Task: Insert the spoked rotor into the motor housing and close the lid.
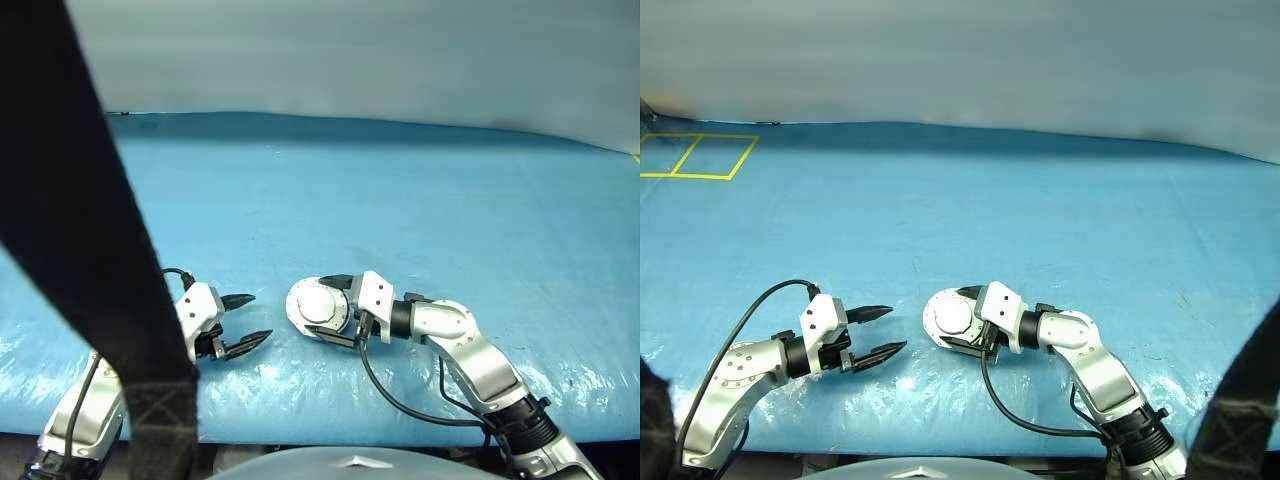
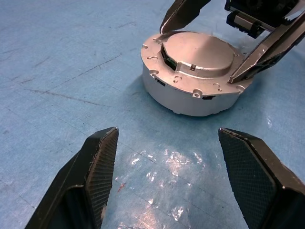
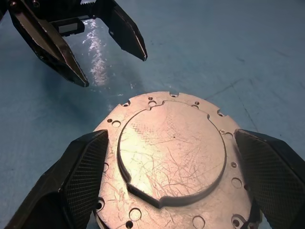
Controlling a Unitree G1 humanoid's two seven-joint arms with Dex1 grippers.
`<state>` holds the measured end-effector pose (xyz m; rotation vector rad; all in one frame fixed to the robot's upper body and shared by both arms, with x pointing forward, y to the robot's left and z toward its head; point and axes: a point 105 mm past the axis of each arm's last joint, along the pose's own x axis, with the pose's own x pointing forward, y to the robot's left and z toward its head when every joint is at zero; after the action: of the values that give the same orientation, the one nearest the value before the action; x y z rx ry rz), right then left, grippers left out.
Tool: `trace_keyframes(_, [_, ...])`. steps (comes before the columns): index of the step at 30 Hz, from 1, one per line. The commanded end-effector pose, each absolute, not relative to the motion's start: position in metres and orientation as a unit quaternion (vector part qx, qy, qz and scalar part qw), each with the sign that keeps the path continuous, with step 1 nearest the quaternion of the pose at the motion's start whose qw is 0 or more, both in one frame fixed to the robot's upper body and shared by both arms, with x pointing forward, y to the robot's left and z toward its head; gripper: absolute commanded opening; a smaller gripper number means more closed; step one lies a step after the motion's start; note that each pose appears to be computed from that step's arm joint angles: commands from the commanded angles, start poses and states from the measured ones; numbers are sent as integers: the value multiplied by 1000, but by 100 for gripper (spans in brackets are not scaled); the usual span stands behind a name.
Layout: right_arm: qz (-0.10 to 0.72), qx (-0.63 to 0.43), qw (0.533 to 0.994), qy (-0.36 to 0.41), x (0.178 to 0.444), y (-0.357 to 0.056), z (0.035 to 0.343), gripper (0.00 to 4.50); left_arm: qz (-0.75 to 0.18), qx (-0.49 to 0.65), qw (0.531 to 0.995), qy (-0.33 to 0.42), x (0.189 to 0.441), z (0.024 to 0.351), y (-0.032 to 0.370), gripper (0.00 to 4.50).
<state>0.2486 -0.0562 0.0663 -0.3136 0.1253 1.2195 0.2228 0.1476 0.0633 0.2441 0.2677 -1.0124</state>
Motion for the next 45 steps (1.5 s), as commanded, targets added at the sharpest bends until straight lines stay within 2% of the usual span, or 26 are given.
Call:
trace_keyframes(1, [567, -131, 811, 67, 248, -58, 62, 410, -485, 122, 859, 109, 223, 71, 144, 360])
trace_keyframes(4, [564, -127, 813, 68, 248, -59, 61, 320, -485, 124, 859, 109, 224, 71, 145, 360])
trace_keyframes(5, [564, -128, 813, 68, 248, -60, 61, 304, -485, 125, 859, 110, 224, 71, 145, 360])
trace_keyframes(10, [559, -101, 820, 71, 250, -61, 71, 303, -488, 123, 857, 109, 224, 71, 144, 360])
trace_keyframes(14, [611, -37, 788, 67, 230, -50, 95, 303, -492, 124, 854, 111, 224, 69, 141, 360])
trace_keyframes(20, [617, -47, 782, 74, 230, -53, 102, 303, -497, 123, 852, 111, 223, 68, 138, 360])
trace_keyframes(24, [574, -115, 805, 98, 247, -65, 75, 303, -500, 122, 850, 111, 224, 67, 136, 360])
trace_keyframes(26, [572, -136, 802, 108, 248, -70, 64, 303, -502, 121, 849, 111, 224, 67, 135, 360])
trace_keyframes(30, [565, -134, 808, 104, 252, -75, 60, 303, -504, 120, 848, 112, 223, 67, 134, 360])
trace_keyframes(33, [582, -117, 794, 129, 248, -80, 57, 303, -505, 120, 847, 113, 223, 66, 133, 360])
trace_keyframes(42, [554, -154, 809, 120, 258, -78, 43, 303, -510, 119, 845, 109, 223, 67, 130, 360])
trace_keyframes(45, [549, -122, 818, 122, 256, -76, 44, 303, -508, 117, 847, 108, 223, 67, 130, 360])
